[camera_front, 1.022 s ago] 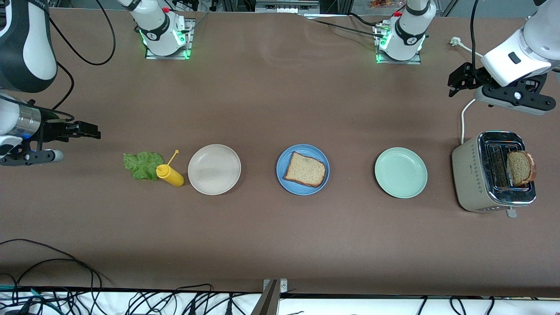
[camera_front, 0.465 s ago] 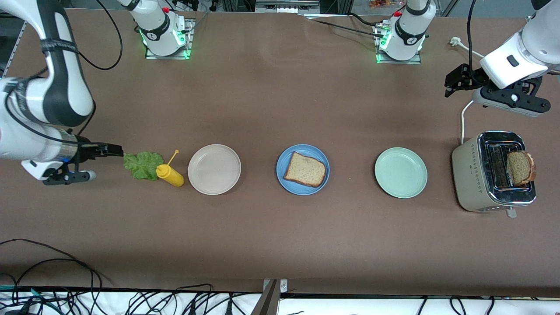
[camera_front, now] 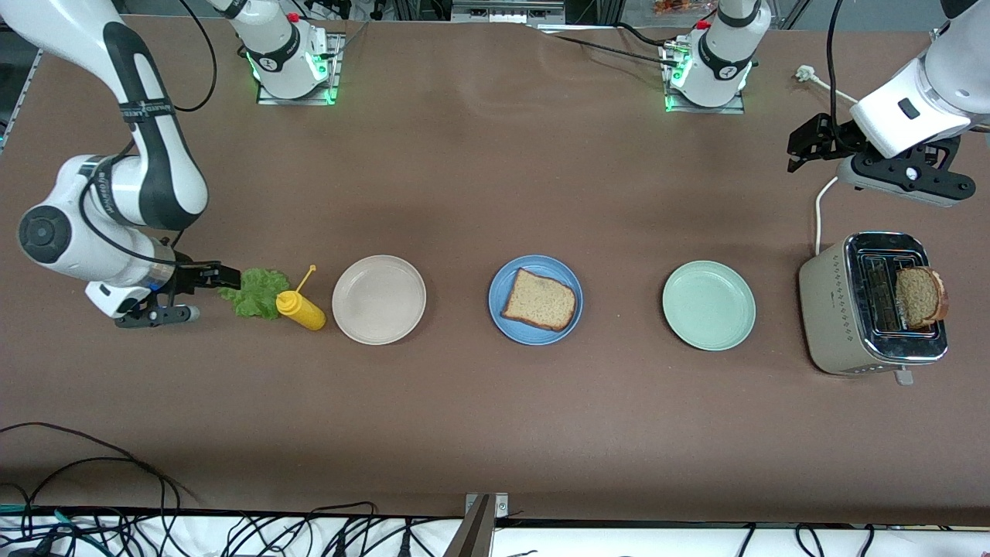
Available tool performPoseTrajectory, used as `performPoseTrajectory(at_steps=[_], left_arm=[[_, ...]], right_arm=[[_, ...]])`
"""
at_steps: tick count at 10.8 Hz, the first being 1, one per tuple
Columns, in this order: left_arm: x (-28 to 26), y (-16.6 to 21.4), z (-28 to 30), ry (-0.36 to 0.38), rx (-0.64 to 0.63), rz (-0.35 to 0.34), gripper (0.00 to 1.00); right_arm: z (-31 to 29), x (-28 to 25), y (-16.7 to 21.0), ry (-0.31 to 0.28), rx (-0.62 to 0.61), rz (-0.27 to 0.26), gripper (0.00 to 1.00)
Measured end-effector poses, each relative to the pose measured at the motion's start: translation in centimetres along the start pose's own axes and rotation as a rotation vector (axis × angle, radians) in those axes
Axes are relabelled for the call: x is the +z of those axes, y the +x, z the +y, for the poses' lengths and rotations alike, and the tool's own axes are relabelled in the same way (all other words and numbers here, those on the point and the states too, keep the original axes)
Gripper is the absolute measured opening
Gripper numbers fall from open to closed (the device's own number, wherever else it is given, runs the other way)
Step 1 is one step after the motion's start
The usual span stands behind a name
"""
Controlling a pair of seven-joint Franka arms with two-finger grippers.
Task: Make sandwich in blue plate with both arms
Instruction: 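Grasp the green lettuce leaf with the right gripper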
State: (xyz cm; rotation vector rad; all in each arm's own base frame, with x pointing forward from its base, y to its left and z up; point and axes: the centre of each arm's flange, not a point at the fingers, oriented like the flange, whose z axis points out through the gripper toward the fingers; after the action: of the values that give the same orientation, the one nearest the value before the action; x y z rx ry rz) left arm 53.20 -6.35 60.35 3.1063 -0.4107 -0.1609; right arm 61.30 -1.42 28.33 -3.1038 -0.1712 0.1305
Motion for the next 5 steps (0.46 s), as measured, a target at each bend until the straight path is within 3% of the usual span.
performPoseTrajectory(at_steps=[5], left_arm=[[0.0,0.0,0.0,0.000,-0.002,-0.001,1.00]], right_arm=[[-1.8,7.1,-0.8,-0.001,-0.026,0.047,1.00]])
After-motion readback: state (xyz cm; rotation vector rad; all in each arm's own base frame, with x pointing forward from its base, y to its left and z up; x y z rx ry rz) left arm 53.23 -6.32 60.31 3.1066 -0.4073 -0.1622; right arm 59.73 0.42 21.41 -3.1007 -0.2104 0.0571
